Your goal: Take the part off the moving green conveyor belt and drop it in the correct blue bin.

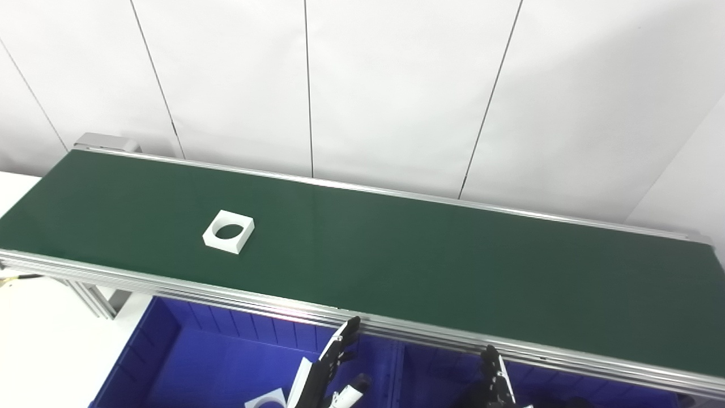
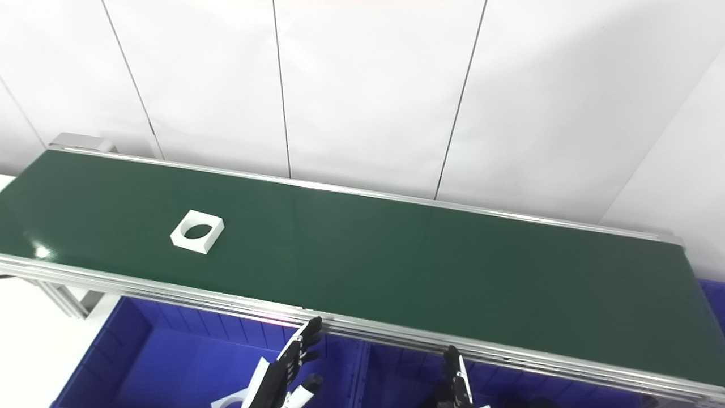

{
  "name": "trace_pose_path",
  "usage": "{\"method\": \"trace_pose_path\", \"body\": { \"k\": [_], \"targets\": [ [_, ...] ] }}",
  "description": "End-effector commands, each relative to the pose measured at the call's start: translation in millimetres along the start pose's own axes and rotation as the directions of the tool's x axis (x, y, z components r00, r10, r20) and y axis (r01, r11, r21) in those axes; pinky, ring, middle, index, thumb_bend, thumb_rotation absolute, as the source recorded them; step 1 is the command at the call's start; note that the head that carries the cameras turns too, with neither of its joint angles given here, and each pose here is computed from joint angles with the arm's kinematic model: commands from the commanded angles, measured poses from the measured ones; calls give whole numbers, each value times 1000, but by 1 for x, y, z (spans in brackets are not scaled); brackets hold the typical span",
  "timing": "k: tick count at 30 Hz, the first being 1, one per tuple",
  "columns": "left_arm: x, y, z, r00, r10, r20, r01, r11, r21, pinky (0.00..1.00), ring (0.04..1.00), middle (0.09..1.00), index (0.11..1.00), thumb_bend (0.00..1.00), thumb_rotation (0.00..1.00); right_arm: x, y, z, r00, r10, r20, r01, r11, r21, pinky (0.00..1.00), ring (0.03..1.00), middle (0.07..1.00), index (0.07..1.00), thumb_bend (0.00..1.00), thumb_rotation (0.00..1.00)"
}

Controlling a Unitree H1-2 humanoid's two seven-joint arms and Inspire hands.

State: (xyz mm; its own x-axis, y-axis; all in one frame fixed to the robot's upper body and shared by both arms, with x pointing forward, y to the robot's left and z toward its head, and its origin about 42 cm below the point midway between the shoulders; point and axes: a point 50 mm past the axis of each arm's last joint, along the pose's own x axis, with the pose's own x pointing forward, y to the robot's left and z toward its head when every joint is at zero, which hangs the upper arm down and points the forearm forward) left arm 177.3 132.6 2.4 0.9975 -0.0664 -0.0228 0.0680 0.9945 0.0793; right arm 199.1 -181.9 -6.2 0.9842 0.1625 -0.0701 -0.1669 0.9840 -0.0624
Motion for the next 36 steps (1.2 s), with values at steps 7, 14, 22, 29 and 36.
{"method": "trace_pose_path", "body": {
  "k": [7,14,22,29,36],
  "targets": [
    [8,1,11,997,-7,71,8,1000,-22,841,910,927,908,896,825,10,3,9,998,4,62,-4,1000,8,1000,981,986,1000,841,1000],
    [4,10,46,970,-78,230,69,996,48,799,876,882,856,995,657,16,9,7,998,9,55,-9,1000,11,1000,990,983,1000,848,1000],
    [49,38,98,840,-205,502,28,941,336,854,866,884,841,984,639,24,12,6,999,9,50,-9,1000,11,1000,988,984,1000,852,1000],
    [103,66,144,730,-355,583,-69,811,581,860,858,866,851,969,596,26,14,8,998,4,59,-5,1000,22,1000,995,991,1000,845,1000],
    [149,99,185,685,-497,532,-148,621,770,810,859,869,845,962,539,27,16,9,998,3,60,-4,1000,30,1000,1000,996,1000,839,1000]
  ]
}}
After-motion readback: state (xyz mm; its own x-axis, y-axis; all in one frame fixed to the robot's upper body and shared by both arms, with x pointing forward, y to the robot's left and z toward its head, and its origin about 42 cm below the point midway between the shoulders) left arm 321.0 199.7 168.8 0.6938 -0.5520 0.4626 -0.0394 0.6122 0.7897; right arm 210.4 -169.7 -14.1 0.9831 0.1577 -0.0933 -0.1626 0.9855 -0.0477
